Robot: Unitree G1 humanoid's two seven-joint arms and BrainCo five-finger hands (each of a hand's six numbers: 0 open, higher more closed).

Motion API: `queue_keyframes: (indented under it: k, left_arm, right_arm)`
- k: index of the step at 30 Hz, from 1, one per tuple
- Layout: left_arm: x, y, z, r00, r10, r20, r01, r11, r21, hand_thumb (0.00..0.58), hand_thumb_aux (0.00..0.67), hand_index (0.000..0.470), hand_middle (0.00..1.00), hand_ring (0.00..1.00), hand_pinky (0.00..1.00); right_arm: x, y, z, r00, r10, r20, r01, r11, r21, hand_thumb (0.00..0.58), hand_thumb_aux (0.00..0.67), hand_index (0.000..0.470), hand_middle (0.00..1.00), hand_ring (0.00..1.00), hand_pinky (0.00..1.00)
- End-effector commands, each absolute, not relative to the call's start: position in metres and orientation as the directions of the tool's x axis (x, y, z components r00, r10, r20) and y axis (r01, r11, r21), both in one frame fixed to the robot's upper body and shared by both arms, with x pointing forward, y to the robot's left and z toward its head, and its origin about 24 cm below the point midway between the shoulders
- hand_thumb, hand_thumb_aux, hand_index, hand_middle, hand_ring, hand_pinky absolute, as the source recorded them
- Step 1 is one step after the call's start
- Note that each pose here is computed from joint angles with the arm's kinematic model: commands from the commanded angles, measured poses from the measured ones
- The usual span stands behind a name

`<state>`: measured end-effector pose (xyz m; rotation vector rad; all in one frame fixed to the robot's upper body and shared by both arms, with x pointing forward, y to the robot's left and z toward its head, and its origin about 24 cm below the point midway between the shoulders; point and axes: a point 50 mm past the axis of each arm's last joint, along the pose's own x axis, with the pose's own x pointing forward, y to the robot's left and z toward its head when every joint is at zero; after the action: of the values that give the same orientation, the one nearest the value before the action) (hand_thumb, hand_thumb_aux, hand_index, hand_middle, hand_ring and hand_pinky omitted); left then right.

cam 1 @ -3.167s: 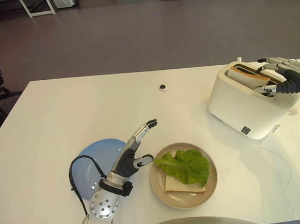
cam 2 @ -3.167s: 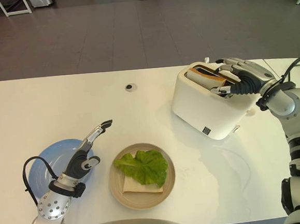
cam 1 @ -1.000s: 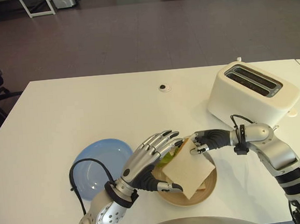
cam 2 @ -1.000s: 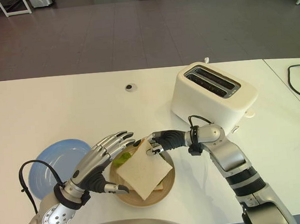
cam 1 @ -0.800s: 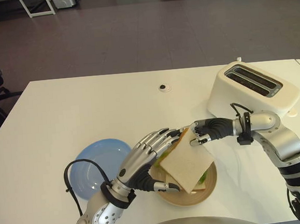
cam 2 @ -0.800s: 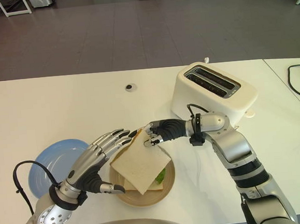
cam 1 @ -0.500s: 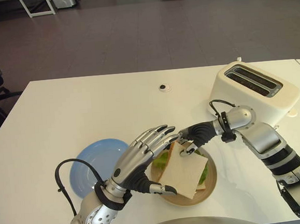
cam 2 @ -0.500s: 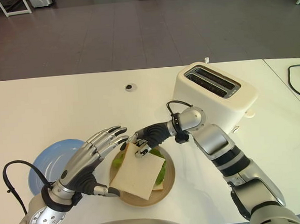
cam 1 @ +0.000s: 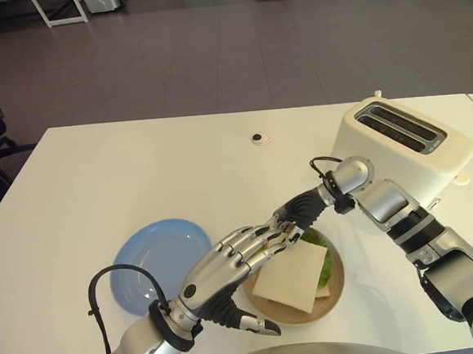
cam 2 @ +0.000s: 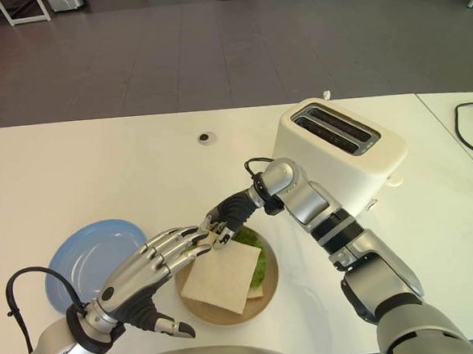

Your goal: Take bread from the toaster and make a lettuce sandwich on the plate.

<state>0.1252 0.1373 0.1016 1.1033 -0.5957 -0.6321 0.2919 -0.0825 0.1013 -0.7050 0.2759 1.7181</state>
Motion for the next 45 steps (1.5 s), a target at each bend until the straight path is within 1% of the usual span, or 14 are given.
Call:
queue_keyframes:
  k: [1, 6, 10, 13, 18, 23, 26, 30, 38, 39, 40, 41, 42, 45]
  left_arm:
    - [0.123, 0.137, 0.100, 0.683, -0.722, 0.114, 0.176, 0.314, 0.933, 0.000, 0.000, 0.000, 0.00, 0.00, 0.00]
    - [0.122, 0.138, 0.103, 0.679, -0.721, 0.140, 0.161, 0.331, 0.930, 0.000, 0.000, 0.000, 0.00, 0.00, 0.00]
    - [0.123, 0.136, 0.104, 0.671, -0.727, 0.146, 0.159, 0.334, 0.929, 0.000, 0.000, 0.000, 0.00, 0.00, 0.00]
    - [0.122, 0.131, 0.102, 0.653, -0.745, 0.138, 0.170, 0.321, 0.932, 0.000, 0.000, 0.000, 0.00, 0.00, 0.00]
    - [0.122, 0.125, 0.099, 0.631, -0.769, 0.106, 0.189, 0.285, 0.940, 0.000, 0.000, 0.000, 0.00, 0.00, 0.00]
    - [0.121, 0.123, 0.094, 0.622, -0.780, 0.063, 0.209, 0.244, 0.947, 0.000, 0.000, 0.000, 0.00, 0.00, 0.00]
    - [0.121, 0.121, 0.078, 0.597, -0.801, -0.040, 0.252, 0.141, 0.957, 0.000, 0.000, 0.000, 0.00, 0.00, 0.00]
    - [0.116, 0.111, 0.058, 0.519, -0.838, -0.168, 0.333, 0.016, 0.943, 0.000, 0.000, 0.000, 0.00, 0.00, 0.00]
    - [0.120, 0.104, 0.033, 0.462, -0.836, -0.296, 0.336, -0.144, 0.931, 0.000, 0.000, 0.000, 0.00, 0.00, 0.00]
    - [0.119, 0.105, 0.029, 0.454, -0.829, -0.327, 0.333, -0.183, 0.925, 0.000, 0.000, 0.000, 0.00, 0.00, 0.00]
    - [0.119, 0.107, 0.026, 0.447, -0.823, -0.351, 0.330, -0.213, 0.920, 0.000, 0.000, 0.000, 0.00, 0.00, 0.00]
    - [0.118, 0.108, 0.024, 0.440, -0.817, -0.373, 0.328, -0.240, 0.914, 0.000, 0.000, 0.000, 0.00, 0.00, 0.00]
    - [0.117, 0.109, 0.021, 0.433, -0.811, -0.393, 0.328, -0.265, 0.907, 0.000, 0.000, 0.000, 0.00, 0.00, 0.00]
    - [0.114, 0.113, 0.016, 0.425, -0.800, -0.424, 0.330, -0.299, 0.895, 0.000, 0.000, 0.000, 0.00, 0.00, 0.00]
  right_arm:
    - [0.295, -0.090, 0.131, -0.095, 0.838, -0.538, -0.941, -0.252, -0.227, 0.580, 0.670, 0.470, 0.00, 0.00, 0.00]
    - [0.297, -0.104, 0.148, -0.017, 0.865, -0.502, -0.944, -0.179, -0.276, 0.580, 0.670, 0.470, 0.00, 0.00, 0.00]
    - [0.294, -0.110, 0.130, 0.018, 0.845, -0.534, -0.953, -0.147, -0.264, 0.580, 0.670, 0.470, 0.00, 0.00, 0.00]
    - [0.296, -0.108, 0.114, 0.083, 0.820, -0.566, -0.946, -0.114, -0.304, 0.580, 0.670, 0.470, 0.00, 0.00, 0.00]
    - [0.286, -0.103, 0.096, 0.052, 0.802, -0.596, -0.946, -0.151, -0.286, 0.580, 0.670, 0.470, 0.00, 0.00, 0.00]
    - [0.285, -0.103, 0.089, 0.053, 0.792, -0.608, -0.945, -0.158, -0.287, 0.580, 0.670, 0.470, 0.00, 0.00, 0.00]
    - [0.281, -0.101, 0.086, 0.043, 0.792, -0.609, -0.943, -0.168, -0.286, 0.580, 0.670, 0.470, 0.00, 0.00, 0.00]
    - [0.283, -0.097, 0.085, 0.054, 0.797, -0.602, -0.940, -0.163, -0.300, 0.580, 0.670, 0.470, 0.00, 0.00, 0.00]
    - [0.282, -0.092, 0.085, 0.058, 0.808, -0.586, -0.940, -0.154, -0.305, 0.580, 0.670, 0.470, 0.00, 0.00, 0.00]
    - [0.284, -0.091, 0.085, 0.082, 0.813, -0.576, -0.937, -0.133, -0.322, 0.530, 0.473, 0.332, 0.00, 0.00, 0.00]
    - [0.287, -0.090, 0.086, 0.117, 0.820, -0.560, -0.932, -0.104, -0.346, 0.436, 0.336, 0.236, 0.00, 0.00, 0.00]
    - [0.292, -0.089, 0.089, 0.169, 0.827, -0.536, -0.923, -0.057, -0.380, 0.071, 0.042, 0.029, 0.00, 0.00, 0.00]
    - [0.299, -0.088, 0.094, 0.234, 0.835, -0.499, -0.909, 0.005, -0.417, 0.000, 0.000, 0.000, 0.00, 0.00, 0.00]
    - [0.320, -0.087, 0.112, 0.415, 0.839, -0.352, -0.844, 0.211, -0.494, 0.000, 0.000, 0.000, 0.00, 0.00, 0.00]
